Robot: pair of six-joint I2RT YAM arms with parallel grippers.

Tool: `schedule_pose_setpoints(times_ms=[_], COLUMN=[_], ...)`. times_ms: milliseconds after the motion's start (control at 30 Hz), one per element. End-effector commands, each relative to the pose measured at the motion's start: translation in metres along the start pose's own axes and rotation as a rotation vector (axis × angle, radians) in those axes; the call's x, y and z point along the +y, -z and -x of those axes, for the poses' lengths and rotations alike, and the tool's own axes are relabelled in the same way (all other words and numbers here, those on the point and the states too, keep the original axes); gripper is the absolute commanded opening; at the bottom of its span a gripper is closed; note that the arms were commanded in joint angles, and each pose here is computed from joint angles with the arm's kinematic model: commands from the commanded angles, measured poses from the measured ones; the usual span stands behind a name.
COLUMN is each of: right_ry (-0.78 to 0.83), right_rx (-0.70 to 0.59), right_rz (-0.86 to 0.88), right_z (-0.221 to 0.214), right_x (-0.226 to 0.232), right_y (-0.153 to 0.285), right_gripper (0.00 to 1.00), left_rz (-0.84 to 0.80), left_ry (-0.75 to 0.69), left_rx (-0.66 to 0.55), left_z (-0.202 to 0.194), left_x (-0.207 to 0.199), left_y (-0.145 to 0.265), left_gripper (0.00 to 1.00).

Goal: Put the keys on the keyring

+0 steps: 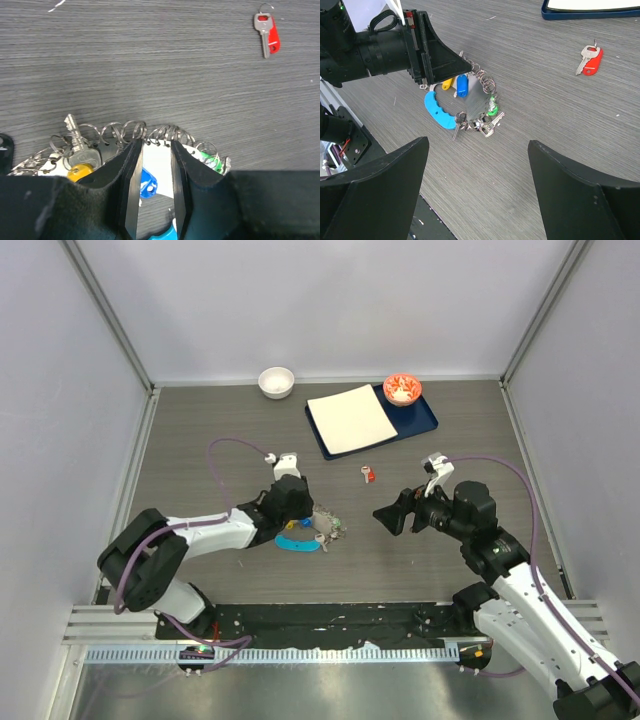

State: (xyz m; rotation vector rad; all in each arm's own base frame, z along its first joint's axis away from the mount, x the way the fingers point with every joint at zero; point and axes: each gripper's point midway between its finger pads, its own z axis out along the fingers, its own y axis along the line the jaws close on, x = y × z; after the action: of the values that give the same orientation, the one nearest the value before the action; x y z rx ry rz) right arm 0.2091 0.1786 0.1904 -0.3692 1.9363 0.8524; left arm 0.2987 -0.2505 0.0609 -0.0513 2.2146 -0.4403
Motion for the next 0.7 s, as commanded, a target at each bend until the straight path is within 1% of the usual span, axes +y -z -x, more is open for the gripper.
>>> schedule_pose_setpoints(times_ms=[0,267,667], right_ry=[0.021,0.023,0.02], right_rx=[-0.05,-0.056,-0.052], right_rz=[0.013,0.018,0.019], right_z=[0.012,0.012,0.01], right_x=[0.003,0.005,0.005], right_y=[0.0,0.0,0.0], right_gripper=[0.87,0.87,0.87], left_rz=[0.064,0.081,0.089], left_ry=[-0.023,-0.033,-0.027], left_rx=[-0.046,-0.031,-0.013], left_z=[0.014,0.007,-0.002], left_x=[0.006,0.008,0.01], left_y=[-0.005,-0.014,-0.023], left_gripper=[0.31,0.23,0.22])
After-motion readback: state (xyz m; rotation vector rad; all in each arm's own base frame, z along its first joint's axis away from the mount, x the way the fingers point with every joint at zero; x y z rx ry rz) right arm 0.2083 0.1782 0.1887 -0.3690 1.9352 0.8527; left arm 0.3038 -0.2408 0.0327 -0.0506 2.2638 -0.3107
